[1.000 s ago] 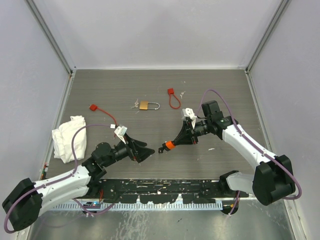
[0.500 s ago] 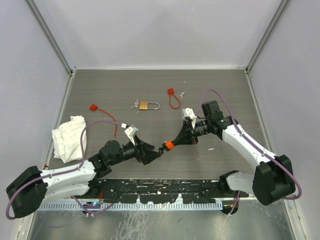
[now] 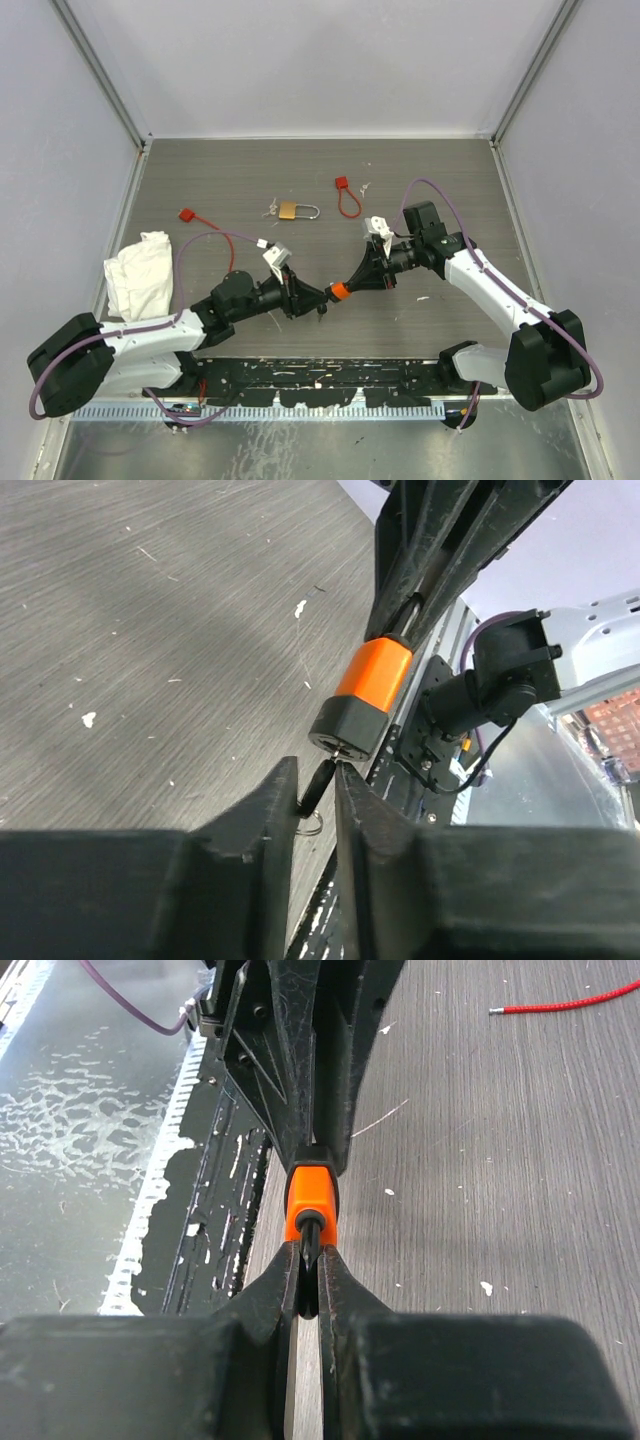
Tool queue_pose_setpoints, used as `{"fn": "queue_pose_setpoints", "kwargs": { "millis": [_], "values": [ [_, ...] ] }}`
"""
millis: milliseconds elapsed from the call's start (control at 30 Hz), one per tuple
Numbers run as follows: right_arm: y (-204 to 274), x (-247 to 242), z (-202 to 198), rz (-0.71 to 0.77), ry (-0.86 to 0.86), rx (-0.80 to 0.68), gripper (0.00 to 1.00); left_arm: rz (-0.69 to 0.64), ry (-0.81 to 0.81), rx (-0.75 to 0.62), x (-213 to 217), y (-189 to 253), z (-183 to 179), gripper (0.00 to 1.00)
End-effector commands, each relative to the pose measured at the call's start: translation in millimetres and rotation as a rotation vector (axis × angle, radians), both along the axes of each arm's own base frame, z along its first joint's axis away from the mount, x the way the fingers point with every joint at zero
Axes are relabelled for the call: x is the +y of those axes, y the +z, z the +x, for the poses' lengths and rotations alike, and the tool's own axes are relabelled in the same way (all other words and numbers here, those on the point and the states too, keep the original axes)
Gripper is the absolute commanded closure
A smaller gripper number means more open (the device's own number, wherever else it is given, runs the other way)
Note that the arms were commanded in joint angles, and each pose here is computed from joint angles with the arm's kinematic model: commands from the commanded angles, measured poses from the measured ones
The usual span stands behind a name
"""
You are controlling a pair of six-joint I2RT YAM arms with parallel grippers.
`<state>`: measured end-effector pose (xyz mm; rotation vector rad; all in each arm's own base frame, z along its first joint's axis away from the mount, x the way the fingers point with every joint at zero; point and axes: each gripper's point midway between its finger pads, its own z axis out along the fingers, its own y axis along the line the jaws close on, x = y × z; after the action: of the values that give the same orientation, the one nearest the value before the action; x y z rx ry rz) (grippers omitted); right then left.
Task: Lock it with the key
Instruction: Lock the lock.
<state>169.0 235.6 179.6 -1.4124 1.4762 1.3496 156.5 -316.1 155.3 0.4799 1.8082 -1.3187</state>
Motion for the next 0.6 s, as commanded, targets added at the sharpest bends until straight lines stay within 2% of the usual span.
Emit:
{"fn": "queue_pose_setpoints", "kwargs": {
  "millis": [0,67,100,267,400,567],
  "values": [
    [26,4,2,0.074,0.038,-0.061,0.99,-0.077,-0.029,-0.086,-13,35,3,0.86],
    [27,4,2,0.075,0.038,-0.063,0.99,-0.070,-0.045,-0.091,-13,33,1,0.99],
    [27,4,3,0.074,0.036,-0.065,0.99,-0.067,-0.049,-0.095,-13,32,0,1.00],
    [30,2,5,0.076,0.026,-0.056,0.99,0.001,-0.047,-0.160,4,19,-6,1.00],
    [35,-3,10,0.082,0.007,-0.036,0.99,0.089,0.011,-0.288,31,12,-3,1.00],
    [36,-8,17,0.081,-0.018,-0.033,0.99,0.072,0.040,-0.407,54,18,-11,1.00]
  ]
}}
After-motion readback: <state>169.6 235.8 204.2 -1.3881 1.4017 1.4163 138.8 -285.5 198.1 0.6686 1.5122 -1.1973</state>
